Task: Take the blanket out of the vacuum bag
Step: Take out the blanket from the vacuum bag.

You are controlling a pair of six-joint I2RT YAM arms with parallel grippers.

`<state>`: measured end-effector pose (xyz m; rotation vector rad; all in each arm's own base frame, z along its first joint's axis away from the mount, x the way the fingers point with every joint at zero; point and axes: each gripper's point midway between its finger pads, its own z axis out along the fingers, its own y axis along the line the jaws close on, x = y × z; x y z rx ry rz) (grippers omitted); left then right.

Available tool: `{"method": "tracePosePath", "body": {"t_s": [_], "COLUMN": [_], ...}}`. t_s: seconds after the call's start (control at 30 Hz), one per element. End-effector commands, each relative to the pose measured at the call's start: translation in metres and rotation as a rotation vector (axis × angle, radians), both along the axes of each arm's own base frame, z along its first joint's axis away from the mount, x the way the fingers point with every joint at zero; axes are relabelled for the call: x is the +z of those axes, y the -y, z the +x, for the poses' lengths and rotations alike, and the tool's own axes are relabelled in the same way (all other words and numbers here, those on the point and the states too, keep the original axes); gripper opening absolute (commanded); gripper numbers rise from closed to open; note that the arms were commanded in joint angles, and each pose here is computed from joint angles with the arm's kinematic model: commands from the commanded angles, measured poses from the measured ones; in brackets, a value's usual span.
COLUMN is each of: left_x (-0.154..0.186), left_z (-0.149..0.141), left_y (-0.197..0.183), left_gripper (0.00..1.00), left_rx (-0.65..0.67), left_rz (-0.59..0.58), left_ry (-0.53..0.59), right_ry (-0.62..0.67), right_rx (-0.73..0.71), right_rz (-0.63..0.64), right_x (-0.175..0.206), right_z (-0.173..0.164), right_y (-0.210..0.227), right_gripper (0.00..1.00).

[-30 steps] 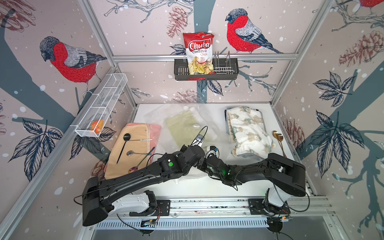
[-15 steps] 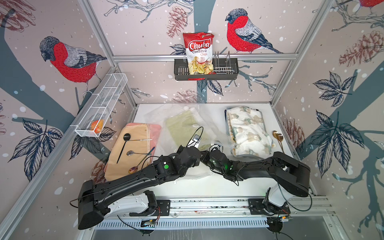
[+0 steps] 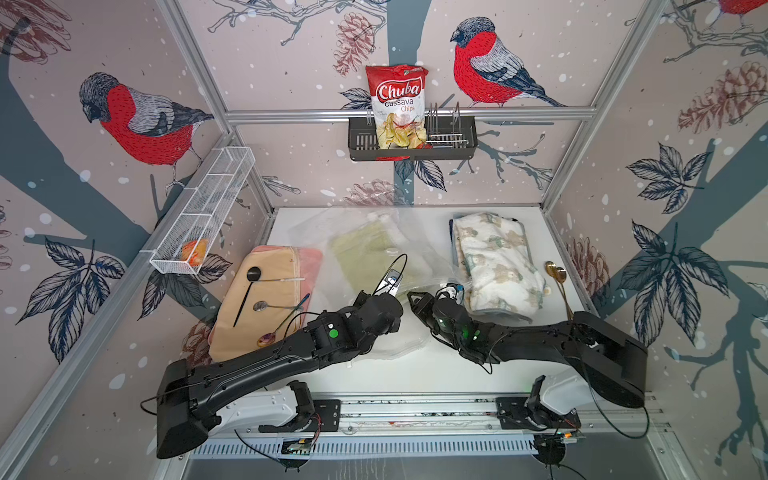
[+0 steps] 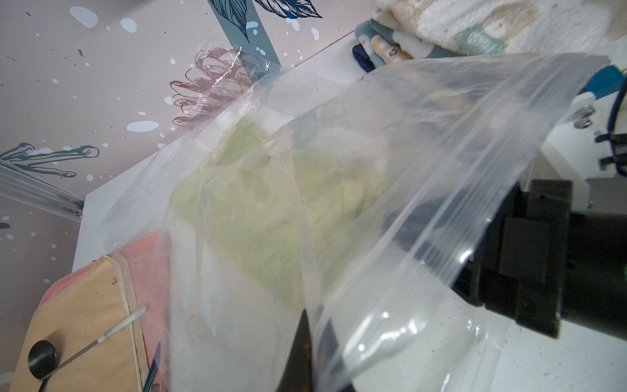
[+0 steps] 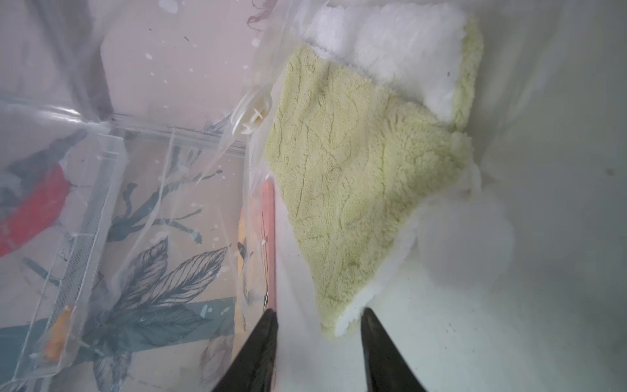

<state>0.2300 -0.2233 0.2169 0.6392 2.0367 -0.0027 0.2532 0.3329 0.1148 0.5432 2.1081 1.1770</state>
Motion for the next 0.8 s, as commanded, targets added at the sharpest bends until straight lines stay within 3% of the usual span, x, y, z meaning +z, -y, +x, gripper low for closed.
{"method": "tracePosePath", "body": {"t_s": [0.0, 0.27, 0.53, 0.67, 0.77], "left_x": [0.002, -0.004, -0.004, -0.002, -0.003], "left_z": [0.002, 0.001, 0.0, 0.001, 0.001], "left_y": [0.004, 0.011, 0.01, 0.008, 0.008], "left_gripper": [0.0, 0.0, 0.0, 0.0, 0.0], "left_rx": [-0.005, -0.025, -0.027, -0.02, -0.022], "left_rz": [-0.02, -0.019, -0.019, -0.018, -0.013], "left_ry": [0.007, -0.018, -0.019, -0.01, -0.011], "right_ry": [-0.024, -0.085, -0.121, -0.112, -0.094], "right_rx": [0.002, 0.025, -0.054, -0.058, -0.053], "right_rz": [0.072, 0.078, 0.029, 0.005, -0.008], "right_x": [-0.002, -0.035, -0.067, -0.067, -0.063], "right_z": [0.0, -0.003, 0.016, 0.029, 0.036], "right_y": [-0.013, -0.043, -0.043, -0.04, -0.038], "right_gripper": [0.43, 0.44, 0.45, 0.35, 0.15]}}
